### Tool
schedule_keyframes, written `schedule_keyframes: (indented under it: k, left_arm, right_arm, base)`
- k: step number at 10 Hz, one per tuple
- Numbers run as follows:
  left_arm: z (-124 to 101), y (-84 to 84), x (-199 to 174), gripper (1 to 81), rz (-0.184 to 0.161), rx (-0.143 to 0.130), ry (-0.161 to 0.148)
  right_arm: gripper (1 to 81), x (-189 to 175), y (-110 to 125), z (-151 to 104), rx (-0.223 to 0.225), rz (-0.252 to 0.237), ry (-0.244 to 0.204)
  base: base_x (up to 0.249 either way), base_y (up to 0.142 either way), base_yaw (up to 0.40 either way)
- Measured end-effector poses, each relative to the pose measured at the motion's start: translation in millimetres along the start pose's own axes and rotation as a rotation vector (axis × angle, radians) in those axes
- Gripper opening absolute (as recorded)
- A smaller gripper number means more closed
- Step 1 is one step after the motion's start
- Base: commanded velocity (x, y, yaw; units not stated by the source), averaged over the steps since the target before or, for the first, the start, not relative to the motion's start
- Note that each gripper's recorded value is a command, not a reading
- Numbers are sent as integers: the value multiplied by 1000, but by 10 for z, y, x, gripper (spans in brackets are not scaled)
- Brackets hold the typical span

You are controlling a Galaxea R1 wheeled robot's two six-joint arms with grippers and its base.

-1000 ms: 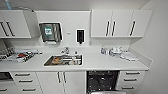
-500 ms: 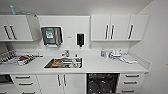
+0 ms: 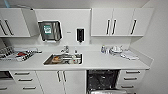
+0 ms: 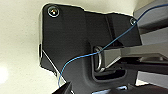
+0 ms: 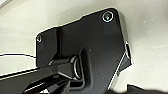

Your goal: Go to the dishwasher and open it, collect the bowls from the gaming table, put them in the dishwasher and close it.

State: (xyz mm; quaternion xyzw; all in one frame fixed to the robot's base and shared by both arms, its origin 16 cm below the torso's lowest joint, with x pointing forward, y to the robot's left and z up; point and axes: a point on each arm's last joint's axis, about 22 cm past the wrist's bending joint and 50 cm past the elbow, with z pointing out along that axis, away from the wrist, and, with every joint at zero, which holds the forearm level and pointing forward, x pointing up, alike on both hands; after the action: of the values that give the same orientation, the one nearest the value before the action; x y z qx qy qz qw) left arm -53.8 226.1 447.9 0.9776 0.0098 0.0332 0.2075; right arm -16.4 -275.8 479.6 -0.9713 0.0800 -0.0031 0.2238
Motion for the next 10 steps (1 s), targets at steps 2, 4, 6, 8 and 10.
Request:
schedule_keyframes:
  k: [2, 4, 6, 8, 10]
  left_arm:
    - [13, 19, 123, 811, -11, -2, -18]
    - [24, 33, 213, 811, -9, -4, -5]
    - [52, 99, 274, 811, 4, -11, 17]
    - [109, 96, 440, 811, 25, 4, 56]
    - [150, 47, 443, 811, 31, 31, 60]
  right_arm:
    - [811, -1, -49, 35, 0, 18, -37]
    - [811, 130, -23, 32, -6, 11, -21]
    - [811, 233, -56, 52, -4, -6, 12]
    - [811, 361, -104, 104, -4, -25, 51]
    - [811, 341, -58, 140, -21, -28, 57]
  base:
    - [0, 0, 0]
    - [0, 0, 0]
    - [0, 0, 0]
    - [0, 0, 0]
    - [0, 0, 0]
